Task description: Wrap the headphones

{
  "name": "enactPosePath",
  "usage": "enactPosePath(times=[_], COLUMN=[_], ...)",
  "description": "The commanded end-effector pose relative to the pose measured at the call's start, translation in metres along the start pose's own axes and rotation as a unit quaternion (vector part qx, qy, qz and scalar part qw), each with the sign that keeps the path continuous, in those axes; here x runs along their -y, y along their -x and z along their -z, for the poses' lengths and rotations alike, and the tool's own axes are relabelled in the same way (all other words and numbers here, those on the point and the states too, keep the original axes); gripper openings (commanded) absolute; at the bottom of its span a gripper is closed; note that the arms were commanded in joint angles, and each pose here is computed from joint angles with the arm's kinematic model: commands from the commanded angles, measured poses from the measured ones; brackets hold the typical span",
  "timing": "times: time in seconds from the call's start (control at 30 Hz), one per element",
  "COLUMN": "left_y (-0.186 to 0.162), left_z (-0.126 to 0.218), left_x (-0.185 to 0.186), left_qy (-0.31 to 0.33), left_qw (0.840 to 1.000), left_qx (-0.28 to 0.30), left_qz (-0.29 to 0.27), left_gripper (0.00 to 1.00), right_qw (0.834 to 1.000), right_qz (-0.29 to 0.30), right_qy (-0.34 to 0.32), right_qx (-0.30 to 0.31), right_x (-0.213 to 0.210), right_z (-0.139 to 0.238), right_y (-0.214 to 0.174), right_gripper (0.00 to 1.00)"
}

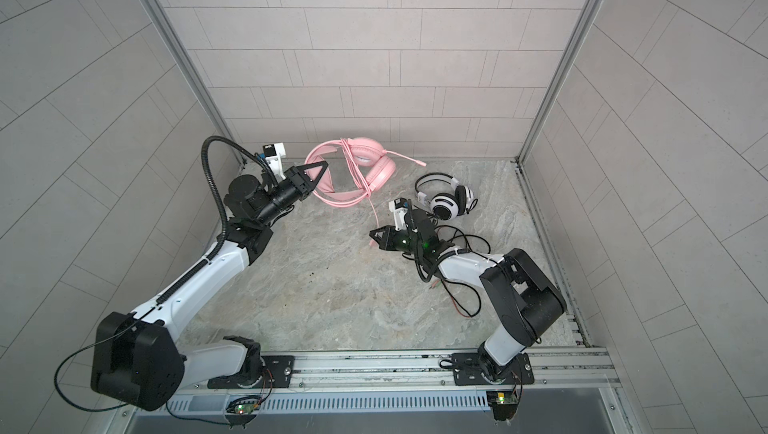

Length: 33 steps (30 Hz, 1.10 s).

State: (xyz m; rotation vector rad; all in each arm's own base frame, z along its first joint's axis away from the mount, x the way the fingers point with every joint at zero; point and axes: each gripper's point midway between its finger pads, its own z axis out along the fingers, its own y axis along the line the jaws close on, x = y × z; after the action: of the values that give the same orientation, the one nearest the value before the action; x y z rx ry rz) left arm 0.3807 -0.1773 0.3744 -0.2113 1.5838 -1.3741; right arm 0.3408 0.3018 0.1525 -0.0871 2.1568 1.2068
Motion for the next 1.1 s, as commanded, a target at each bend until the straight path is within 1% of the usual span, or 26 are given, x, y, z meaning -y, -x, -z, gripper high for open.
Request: enactPosePath(times=[0.0, 0.1, 0.2, 0.27, 0.33, 0.43, 0.53, 0.6, 0.7, 0.77, 0.93, 1.07], left_y=[0.029, 0.027, 0.024, 0.023, 0.024, 0.026, 0.031, 0.033, 0.044, 0.049, 0.054, 0.062], left_z=[0.015, 0.016, 0.011, 0.008, 0.008, 0.011, 0.016, 0.019, 0.026, 0.030, 0.034, 0.044], left_x=[0.041, 0.033, 0.026, 0.025, 0.024, 0.022, 0.011, 0.006, -0.001, -0.005, -0.011, -0.019], left_qy=[-0.044, -0.025, -0.013, -0.015, -0.013, -0.006, 0.013, 0.020, 0.027, 0.036, 0.043, 0.057], left_qw=[0.996, 0.997, 0.998, 0.998, 0.998, 0.998, 0.998, 0.998, 0.998, 0.997, 0.997, 0.996], left_qx=[0.066, 0.062, 0.047, 0.041, 0.039, 0.037, 0.040, 0.038, 0.050, 0.054, 0.053, 0.065], left_qz=[-0.046, -0.049, -0.042, -0.040, -0.040, -0.043, -0.039, -0.037, -0.032, -0.031, -0.035, -0.034], left_gripper=[0.00, 0.00, 0.00, 0.00, 0.00, 0.00, 0.00, 0.00, 0.00, 0.00, 0.00, 0.00], right_qw=[1.000, 0.996, 0.989, 0.984, 0.981, 0.979, 0.979, 0.979, 0.979, 0.977, 0.974, 0.970], right_qz=[0.021, 0.080, 0.136, 0.165, 0.180, 0.191, 0.195, 0.190, 0.190, 0.196, 0.205, 0.216], right_qy=[0.008, -0.002, -0.008, -0.007, -0.011, -0.025, -0.033, -0.035, -0.051, -0.068, -0.084, -0.100], right_qx=[-0.011, -0.040, -0.062, -0.072, -0.071, -0.064, -0.057, -0.059, -0.059, -0.058, -0.054, -0.051], right_x=[-0.038, -0.064, -0.086, -0.098, -0.103, -0.100, -0.097, -0.095, -0.085, -0.077, -0.073, -0.068], right_z=[0.004, 0.006, 0.008, 0.010, 0.015, 0.025, 0.036, 0.041, 0.051, 0.059, 0.071, 0.080], right_y=[0.002, -0.006, -0.018, -0.025, -0.025, -0.023, -0.022, -0.026, -0.031, -0.033, -0.032, -0.030], right_gripper=[0.06, 0.06, 0.06, 0.06, 0.06, 0.06, 0.06, 0.06, 0.05, 0.05, 0.05, 0.05])
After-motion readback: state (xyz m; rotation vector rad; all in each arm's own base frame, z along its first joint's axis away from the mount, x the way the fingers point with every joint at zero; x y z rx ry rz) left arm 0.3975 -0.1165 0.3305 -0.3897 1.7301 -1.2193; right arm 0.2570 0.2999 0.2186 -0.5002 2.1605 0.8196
